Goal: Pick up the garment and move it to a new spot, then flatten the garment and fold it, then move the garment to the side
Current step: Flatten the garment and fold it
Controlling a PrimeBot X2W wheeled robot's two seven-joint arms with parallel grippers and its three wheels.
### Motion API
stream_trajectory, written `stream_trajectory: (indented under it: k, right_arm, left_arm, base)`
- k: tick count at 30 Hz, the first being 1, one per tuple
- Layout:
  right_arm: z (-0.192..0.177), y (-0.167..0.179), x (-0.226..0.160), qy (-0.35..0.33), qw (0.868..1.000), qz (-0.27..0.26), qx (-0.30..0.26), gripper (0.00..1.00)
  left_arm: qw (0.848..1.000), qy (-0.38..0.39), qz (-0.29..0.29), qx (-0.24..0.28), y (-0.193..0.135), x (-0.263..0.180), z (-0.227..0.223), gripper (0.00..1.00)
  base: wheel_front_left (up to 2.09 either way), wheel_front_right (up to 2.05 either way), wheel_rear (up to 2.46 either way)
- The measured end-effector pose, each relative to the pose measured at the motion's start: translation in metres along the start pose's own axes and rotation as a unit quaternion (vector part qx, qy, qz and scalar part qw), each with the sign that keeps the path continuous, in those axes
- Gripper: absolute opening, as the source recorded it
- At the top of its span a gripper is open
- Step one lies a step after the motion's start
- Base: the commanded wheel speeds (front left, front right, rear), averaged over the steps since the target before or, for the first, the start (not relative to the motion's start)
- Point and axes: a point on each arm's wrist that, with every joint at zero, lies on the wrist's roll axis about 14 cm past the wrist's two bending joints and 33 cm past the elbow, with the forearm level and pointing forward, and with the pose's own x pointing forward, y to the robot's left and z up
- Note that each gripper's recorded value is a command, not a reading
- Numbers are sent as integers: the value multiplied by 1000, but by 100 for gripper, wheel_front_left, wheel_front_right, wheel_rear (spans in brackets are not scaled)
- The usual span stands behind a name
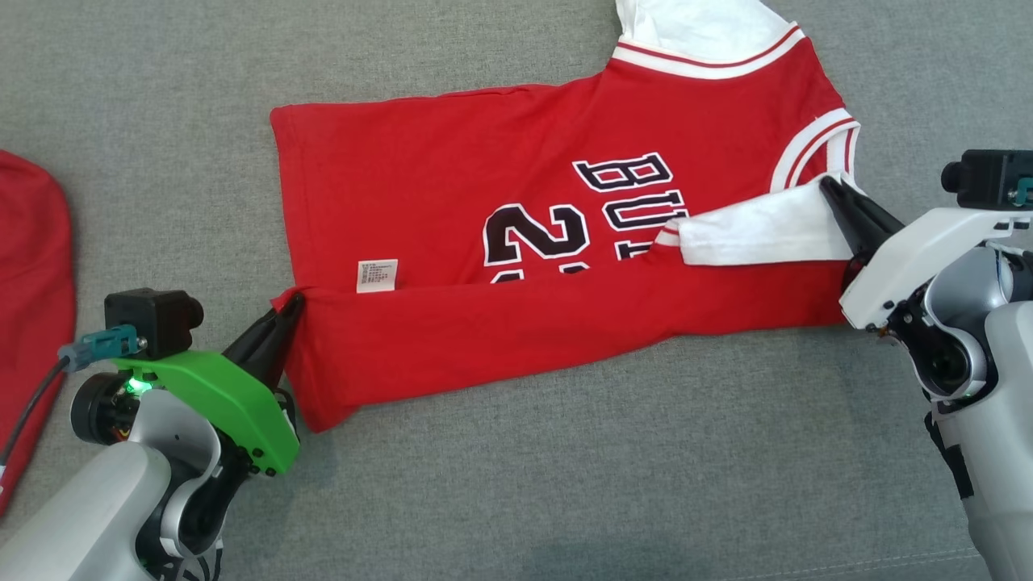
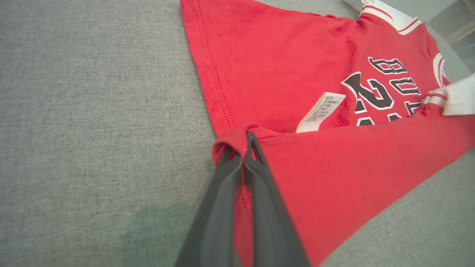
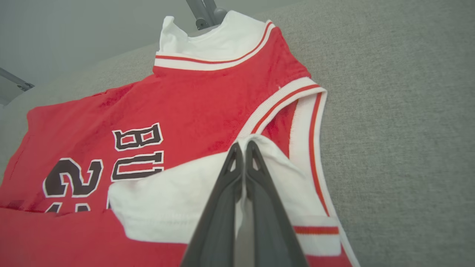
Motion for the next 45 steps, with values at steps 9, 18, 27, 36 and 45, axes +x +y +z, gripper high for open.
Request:
stream_trajectory:
  k: [9, 18, 27, 36, 45]
  right_arm:
    - [-11, 4, 15, 28, 1000, 4, -15, 42]
    - [21, 0, 1, -60, 998, 1, -27, 100]
    - [36, -24, -64, -151, 981, -42, -114, 100]
    - [20, -23, -120, -229, 961, -82, -131, 100]
    - [-3, -20, -146, -234, 955, -110, -145, 100]
  left_arm:
    - [1000, 4, 4, 5, 4, 6, -2, 0]
    - [1000, -15, 12, 1, 4, 2, 0, 100]
    - [995, -85, 44, -18, 0, -36, 2, 100]
    - [984, -160, 76, -29, -8, -68, -3, 100]
    - [974, -209, 85, -3, -14, -91, -6, 100]
  base:
    - [0, 0, 0]
    - [0, 0, 0]
    - [0, 0, 0]
    - [0, 0, 0]
    - [0, 0, 0]
